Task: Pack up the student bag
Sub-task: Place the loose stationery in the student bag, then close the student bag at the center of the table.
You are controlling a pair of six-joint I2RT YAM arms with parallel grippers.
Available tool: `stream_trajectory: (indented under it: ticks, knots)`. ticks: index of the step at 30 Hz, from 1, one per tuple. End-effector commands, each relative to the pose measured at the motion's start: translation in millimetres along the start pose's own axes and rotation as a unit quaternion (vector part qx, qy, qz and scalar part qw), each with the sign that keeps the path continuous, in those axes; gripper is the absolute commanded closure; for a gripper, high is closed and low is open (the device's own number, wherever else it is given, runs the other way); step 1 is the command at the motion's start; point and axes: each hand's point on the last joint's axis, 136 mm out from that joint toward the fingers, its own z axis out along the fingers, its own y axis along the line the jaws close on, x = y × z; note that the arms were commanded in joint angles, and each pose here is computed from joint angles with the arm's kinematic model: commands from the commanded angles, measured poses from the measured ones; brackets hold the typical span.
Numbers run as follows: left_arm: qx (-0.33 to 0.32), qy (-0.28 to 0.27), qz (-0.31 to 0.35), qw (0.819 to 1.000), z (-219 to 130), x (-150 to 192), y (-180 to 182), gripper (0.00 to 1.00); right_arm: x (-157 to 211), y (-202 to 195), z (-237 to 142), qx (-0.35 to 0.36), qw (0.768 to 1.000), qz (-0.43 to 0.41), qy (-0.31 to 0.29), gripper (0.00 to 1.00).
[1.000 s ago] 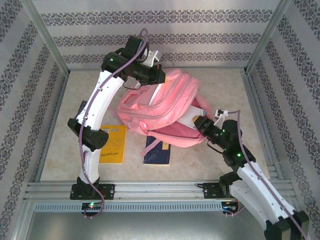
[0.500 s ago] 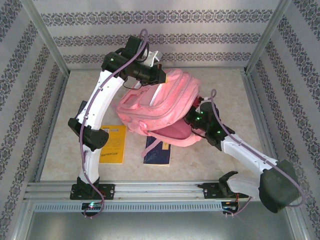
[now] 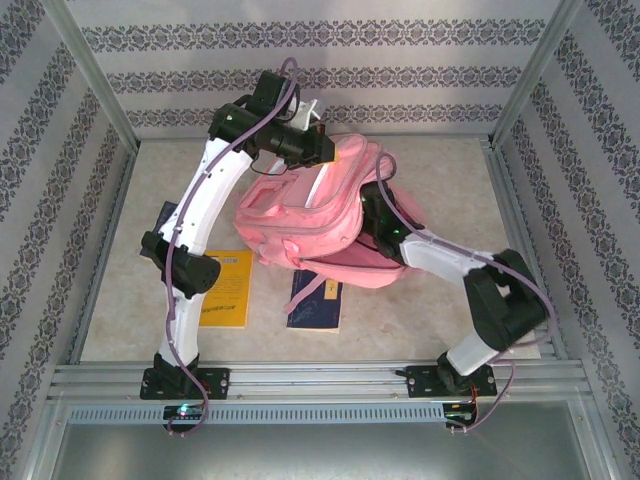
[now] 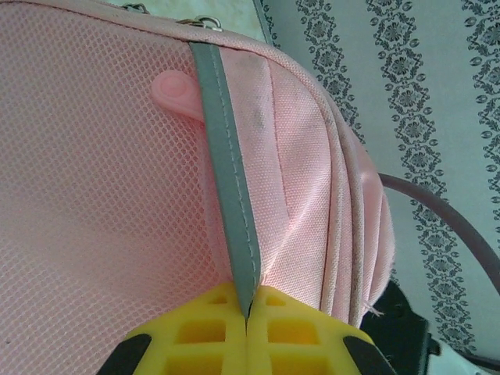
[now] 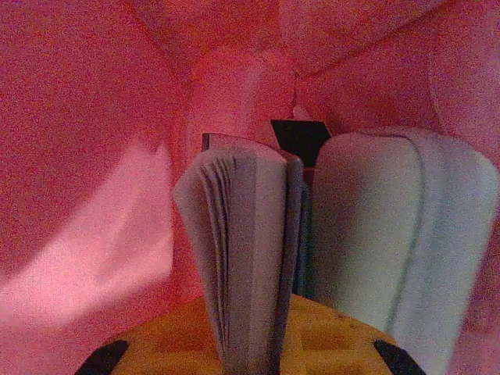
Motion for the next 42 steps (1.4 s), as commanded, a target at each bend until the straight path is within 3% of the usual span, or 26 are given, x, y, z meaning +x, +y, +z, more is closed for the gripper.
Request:
stream_trajectory:
  ticks: [1,3,6,9,12,20,28,32,36,42]
  knots:
    - [0.097,-0.05,0.059,0.992,-25.8,-22.2,-56.9,1.0,-6.6,41.3,23.2,-0.065,0.998,0.009,-0.007,0.76]
    - [0.096,-0.051,0.054,0.993,-22.8,-26.2,-51.9,1.0,-2.6,45.3,35.4,-0.07,0.997,0.006,0.009,0.54]
    - [0.088,-0.053,0.044,0.994,-20.7,-31.2,-41.9,1.0,-3.3,51.8,28.8,-0.078,0.997,-0.024,0.004,0.34]
    - [0.08,-0.057,0.037,0.995,-20.7,-36.5,-31.8,1.0,-11.6,52.6,2.9,-0.076,0.994,-0.07,-0.022,0.21]
    - [0.069,-0.06,0.028,0.995,-19.1,-41.5,-21.1,1.0,-17.4,53.3,-24.6,-0.088,0.991,-0.095,-0.032,0.15]
    - [0.045,-0.054,0.012,0.997,6.0,-49.2,4.4,1.0,-17.5,18.8,-87.6,-0.049,0.989,-0.126,-0.054,0.11]
    - [0.034,-0.028,-0.004,0.999,43.3,-41.8,17.9,1.0,-38.5,-61.6,-169.0,0.096,0.979,-0.115,-0.14,0.15]
    - [0.027,-0.003,-0.007,1.0,75.1,-29.4,23.5,0.91,-46.4,-82.2,-206.3,0.116,0.969,-0.111,-0.187,0.17]
    - [0.019,0.018,-0.016,1.0,101.5,-19.1,31.8,0.84,-41.0,-90.1,-223.3,0.122,0.966,-0.128,-0.186,0.18]
    - [0.0,0.028,-0.008,1.0,106.4,-6.7,29.1,0.53,-27.6,-82.3,-230.1,0.094,0.966,-0.18,-0.159,0.21]
